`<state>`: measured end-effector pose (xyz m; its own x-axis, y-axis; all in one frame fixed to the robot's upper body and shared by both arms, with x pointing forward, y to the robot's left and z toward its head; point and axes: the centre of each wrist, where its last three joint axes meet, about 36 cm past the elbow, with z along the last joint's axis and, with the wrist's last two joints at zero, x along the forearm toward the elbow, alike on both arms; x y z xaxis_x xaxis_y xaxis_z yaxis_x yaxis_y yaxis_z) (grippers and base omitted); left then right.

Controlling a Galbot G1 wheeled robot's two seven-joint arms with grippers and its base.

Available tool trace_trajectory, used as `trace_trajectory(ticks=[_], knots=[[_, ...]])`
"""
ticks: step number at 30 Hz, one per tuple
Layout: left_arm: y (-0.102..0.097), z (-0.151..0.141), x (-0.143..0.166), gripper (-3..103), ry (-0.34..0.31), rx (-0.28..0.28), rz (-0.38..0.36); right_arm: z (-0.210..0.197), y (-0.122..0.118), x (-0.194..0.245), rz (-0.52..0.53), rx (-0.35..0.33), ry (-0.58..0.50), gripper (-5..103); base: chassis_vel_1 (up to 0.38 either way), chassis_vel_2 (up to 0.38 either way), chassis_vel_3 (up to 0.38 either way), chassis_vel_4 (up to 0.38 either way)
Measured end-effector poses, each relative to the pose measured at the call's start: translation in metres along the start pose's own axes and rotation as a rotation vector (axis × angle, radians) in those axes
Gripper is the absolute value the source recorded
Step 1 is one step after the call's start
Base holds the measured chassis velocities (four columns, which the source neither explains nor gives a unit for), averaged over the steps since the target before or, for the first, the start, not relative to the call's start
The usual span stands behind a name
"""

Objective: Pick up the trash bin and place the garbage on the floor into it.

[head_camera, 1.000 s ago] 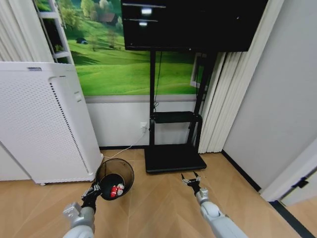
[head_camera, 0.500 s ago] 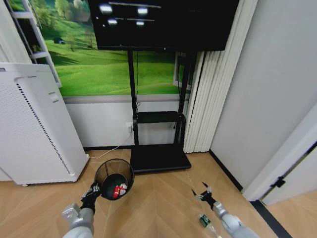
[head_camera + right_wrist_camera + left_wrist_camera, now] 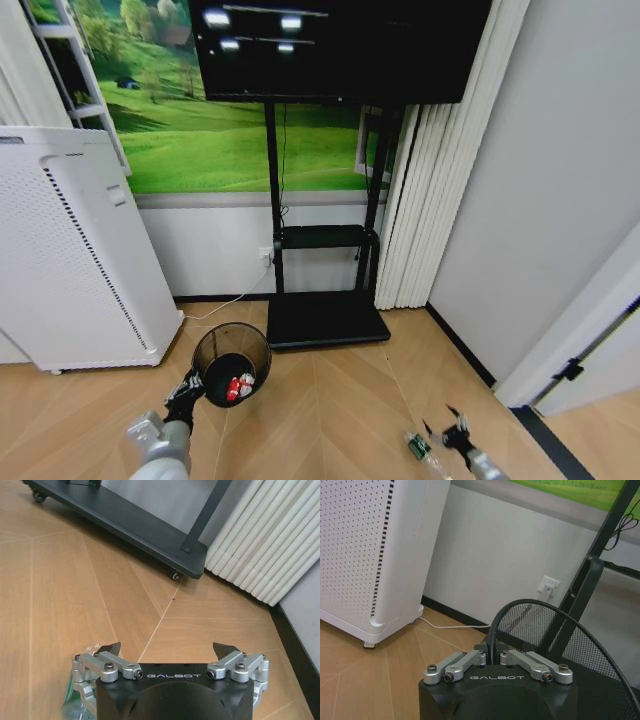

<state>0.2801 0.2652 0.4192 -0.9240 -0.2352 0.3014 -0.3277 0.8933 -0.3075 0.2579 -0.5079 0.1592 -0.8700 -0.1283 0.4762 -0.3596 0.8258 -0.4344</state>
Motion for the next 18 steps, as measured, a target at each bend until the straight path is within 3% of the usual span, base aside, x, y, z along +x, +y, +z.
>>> trace_trajectory(ticks=[8, 18], knots=[[0.006, 0.010, -0.009, 6, 0.018, -0.001, -0.006, 0.013, -0.008, 0.026, -0.017, 0.036, 0.026, 100, 0.000, 0.000, 0.000, 0.000], [0.008, 0.012, -0.025, 6, 0.024, -0.003, -0.006, 0.023, 0.012, 0.023, -0.111, 0.105, 0.008, 100, 0.000, 0.000, 0.000, 0.000]])
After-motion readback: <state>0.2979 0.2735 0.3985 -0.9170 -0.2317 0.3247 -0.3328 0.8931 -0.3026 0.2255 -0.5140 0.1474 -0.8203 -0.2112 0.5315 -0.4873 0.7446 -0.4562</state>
